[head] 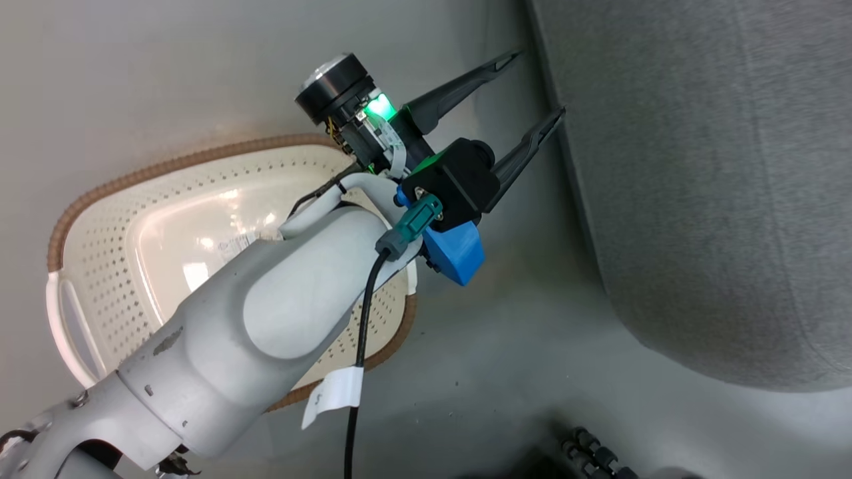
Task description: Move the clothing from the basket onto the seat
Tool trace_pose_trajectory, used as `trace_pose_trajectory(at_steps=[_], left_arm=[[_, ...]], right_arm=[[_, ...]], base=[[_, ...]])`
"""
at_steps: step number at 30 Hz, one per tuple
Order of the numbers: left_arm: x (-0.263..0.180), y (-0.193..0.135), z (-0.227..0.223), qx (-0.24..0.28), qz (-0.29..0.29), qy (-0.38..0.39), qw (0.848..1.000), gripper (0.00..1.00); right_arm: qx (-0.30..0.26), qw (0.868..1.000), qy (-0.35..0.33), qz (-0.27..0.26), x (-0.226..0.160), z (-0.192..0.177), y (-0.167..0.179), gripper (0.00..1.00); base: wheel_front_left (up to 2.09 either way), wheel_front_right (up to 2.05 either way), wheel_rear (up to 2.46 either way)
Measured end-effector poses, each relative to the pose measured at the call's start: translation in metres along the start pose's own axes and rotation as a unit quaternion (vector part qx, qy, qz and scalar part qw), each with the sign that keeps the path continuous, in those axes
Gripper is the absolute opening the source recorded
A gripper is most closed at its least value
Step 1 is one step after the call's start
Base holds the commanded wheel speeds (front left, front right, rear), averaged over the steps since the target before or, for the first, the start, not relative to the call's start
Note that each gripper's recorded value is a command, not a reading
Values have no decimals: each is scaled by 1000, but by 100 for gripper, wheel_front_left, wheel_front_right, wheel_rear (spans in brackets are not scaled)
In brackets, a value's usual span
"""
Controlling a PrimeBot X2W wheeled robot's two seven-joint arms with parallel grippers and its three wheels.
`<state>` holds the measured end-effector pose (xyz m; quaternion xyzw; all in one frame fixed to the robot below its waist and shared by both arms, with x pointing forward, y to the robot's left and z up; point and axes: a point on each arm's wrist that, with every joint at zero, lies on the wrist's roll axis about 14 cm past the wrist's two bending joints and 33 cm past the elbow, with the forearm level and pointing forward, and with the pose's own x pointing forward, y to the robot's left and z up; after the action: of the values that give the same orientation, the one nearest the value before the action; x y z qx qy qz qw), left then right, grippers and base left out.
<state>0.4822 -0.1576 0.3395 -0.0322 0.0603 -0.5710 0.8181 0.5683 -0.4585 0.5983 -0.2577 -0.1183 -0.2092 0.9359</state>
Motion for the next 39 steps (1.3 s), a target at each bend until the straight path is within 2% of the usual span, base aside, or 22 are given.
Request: trace_pose_trajectory(at_steps=[3,4,5,9,17,26,27,28,29,39], left_arm=[[-3,6,-14,-8,6,8,1000,100],[-3,6,-14,-8,6,8,1000,100],[-5,9,-22,-12,10,12,1000,100],[-5,9,-29,-16,9,15,1000,100],[-3,7,-29,-17,5,13,1000,100],[-4,9,-31,-16,5,17,1000,100],[-4,8,-30,-15,5,17,1000,100],[-4,8,-29,-14,6,16,1000,100],[-4,8,-27,-12,6,16,1000,100],[-7,4,0,3,13,4,1000,100]], right_arm=[[0,999,38,-3,-6,-33,5,0],[0,999,38,-3,-6,-33,5,0],[-2,998,62,-5,-14,-53,8,0],[-1,994,112,-7,-38,-87,12,0],[9,982,189,-21,-82,-132,12,0],[15,972,232,-24,-99,-155,13,2],[17,972,232,-25,-99,-154,12,38],[18,973,231,-25,-98,-153,12,96],[19,973,229,-26,-98,-151,11,100],[16,974,224,-16,-124,-132,3,100]], base=[[0,0,0],[0,0,0],[0,0,0],[0,0,0],[0,0,0],[0,0,0],[0,0,0],[0,0,0],[0,0,0],[0,0,0]])
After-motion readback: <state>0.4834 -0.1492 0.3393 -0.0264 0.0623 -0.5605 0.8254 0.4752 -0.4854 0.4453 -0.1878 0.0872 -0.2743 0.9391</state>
